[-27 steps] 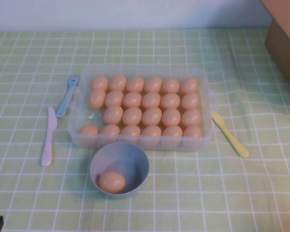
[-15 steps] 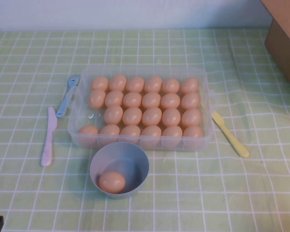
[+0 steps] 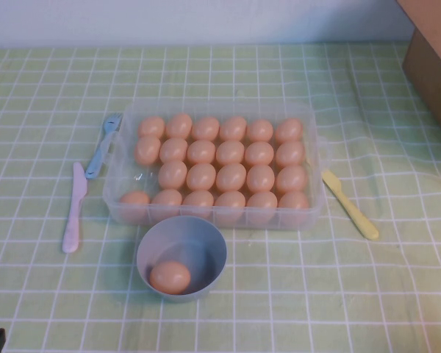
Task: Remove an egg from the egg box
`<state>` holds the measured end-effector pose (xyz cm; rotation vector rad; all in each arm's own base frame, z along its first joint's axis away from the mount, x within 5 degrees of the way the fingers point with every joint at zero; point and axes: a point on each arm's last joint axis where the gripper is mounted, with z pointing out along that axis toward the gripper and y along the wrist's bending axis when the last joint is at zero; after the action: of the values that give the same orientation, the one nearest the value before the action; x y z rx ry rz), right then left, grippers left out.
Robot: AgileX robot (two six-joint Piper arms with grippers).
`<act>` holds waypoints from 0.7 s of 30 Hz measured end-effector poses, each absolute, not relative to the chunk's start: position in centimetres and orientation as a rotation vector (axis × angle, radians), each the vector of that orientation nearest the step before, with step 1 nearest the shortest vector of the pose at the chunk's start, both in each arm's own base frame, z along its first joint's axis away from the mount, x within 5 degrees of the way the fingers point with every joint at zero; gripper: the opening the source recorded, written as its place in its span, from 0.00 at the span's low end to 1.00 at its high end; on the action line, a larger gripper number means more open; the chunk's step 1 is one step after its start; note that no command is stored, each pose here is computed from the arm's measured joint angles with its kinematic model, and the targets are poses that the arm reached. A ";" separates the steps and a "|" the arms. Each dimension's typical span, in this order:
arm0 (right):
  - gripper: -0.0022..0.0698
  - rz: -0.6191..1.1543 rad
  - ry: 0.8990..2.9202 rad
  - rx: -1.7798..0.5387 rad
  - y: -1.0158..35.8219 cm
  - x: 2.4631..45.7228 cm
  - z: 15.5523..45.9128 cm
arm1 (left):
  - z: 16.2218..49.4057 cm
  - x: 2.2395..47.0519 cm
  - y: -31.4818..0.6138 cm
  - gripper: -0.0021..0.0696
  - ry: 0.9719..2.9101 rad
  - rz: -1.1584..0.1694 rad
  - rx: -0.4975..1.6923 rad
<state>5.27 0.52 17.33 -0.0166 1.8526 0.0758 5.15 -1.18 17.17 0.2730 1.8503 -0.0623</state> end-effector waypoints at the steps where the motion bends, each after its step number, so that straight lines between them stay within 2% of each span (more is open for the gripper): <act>1: 0.01 0.085 1.850 -0.010 0.5 5.3 17.4 | 17.2 5.1 -1.2 0.02 1.850 -0.062 0.273; 8: 0.01 0.297 1.741 0.158 1.0 5.5 18.3 | 17.2 5.1 -1.2 0.02 1.850 -0.062 0.273; 15: 0.01 0.626 1.551 0.474 0.9 5.6 19.7 | 17.2 5.1 -1.2 0.02 1.850 -0.062 0.273; 21: 0.01 0.662 1.509 0.526 0.8 5.6 20.0 | 17.2 5.1 -1.2 0.02 1.850 -0.062 0.273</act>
<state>5.61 0.75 19.96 0.5256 1.5089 0.6615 5.15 -1.18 17.17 0.2730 1.8503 -0.0623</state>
